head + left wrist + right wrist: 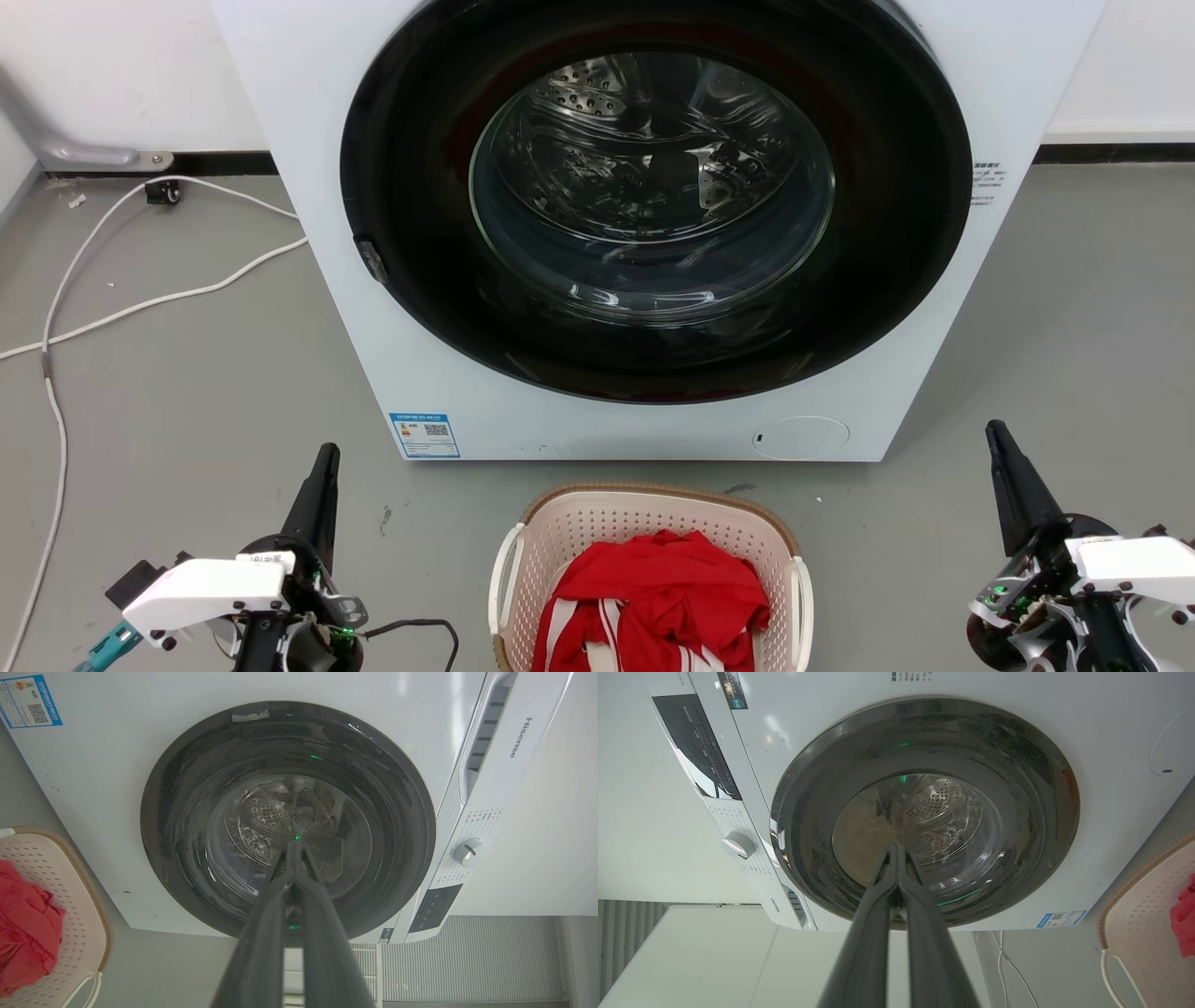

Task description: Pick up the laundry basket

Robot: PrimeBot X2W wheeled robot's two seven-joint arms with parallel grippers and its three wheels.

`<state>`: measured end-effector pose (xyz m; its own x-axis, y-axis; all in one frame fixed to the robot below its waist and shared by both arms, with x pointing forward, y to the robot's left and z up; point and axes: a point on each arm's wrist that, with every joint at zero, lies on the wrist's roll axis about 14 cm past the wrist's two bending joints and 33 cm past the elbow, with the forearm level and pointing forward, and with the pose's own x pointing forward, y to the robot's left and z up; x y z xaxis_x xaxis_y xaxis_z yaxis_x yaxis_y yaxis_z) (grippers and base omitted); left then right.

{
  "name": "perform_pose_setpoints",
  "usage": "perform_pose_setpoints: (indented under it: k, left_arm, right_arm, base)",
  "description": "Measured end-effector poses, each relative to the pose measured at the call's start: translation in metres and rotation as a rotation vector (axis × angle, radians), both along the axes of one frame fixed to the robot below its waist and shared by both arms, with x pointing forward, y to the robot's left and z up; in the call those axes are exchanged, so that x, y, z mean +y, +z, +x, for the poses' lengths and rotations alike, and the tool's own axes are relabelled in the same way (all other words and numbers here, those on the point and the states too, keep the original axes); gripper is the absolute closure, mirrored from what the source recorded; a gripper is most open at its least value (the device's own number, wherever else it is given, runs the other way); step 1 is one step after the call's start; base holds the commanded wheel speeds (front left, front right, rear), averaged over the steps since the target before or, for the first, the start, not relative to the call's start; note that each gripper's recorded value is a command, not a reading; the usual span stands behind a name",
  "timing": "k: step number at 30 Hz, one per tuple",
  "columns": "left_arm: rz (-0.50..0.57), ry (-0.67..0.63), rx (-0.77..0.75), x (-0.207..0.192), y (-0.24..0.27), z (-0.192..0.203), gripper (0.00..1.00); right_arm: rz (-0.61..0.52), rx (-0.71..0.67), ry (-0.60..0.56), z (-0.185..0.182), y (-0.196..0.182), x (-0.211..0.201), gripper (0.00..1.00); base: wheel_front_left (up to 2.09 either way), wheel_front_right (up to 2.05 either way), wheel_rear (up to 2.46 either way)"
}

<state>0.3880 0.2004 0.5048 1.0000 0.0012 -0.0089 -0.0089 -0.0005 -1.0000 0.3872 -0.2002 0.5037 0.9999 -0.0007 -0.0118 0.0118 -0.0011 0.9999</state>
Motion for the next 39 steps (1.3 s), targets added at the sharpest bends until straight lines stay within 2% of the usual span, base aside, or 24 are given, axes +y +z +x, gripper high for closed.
perform_pose_setpoints:
  k: [17,18,22,30,39]
  left_arm:
    - [-0.001,-0.002,0.0,0.0,0.0,0.0,1.0]
    - [-0.003,-0.001,0.008,-0.001,-0.003,-0.001,0.0]
    - [-0.011,-0.003,0.055,-0.004,-0.019,-0.009,0.0]
    - [0.02,-0.009,0.04,-0.013,-0.014,-0.007,0.0]
    - [0.134,-0.013,-0.006,-0.019,0.001,-0.004,0.0]
  right_arm:
    - [0.0,0.0,0.0,0.0,0.0,0.0,1.0]
    - [0.002,0.007,0.0,-0.001,-0.002,0.0,0.0]
    - [0.008,0.054,-0.002,-0.009,-0.019,0.002,0.0]
    - [-0.022,0.043,-0.01,-0.01,-0.015,0.006,0.0]
    - [-0.169,0.02,-0.016,-0.008,-0.007,0.007,0.0]
  base:
    - [0.0,0.0,0.0]
    - [0.0,0.0,0.0]
    - [0.0,0.0,0.0]
    - [0.0,0.0,0.0]
    - [0.0,0.0,0.0]
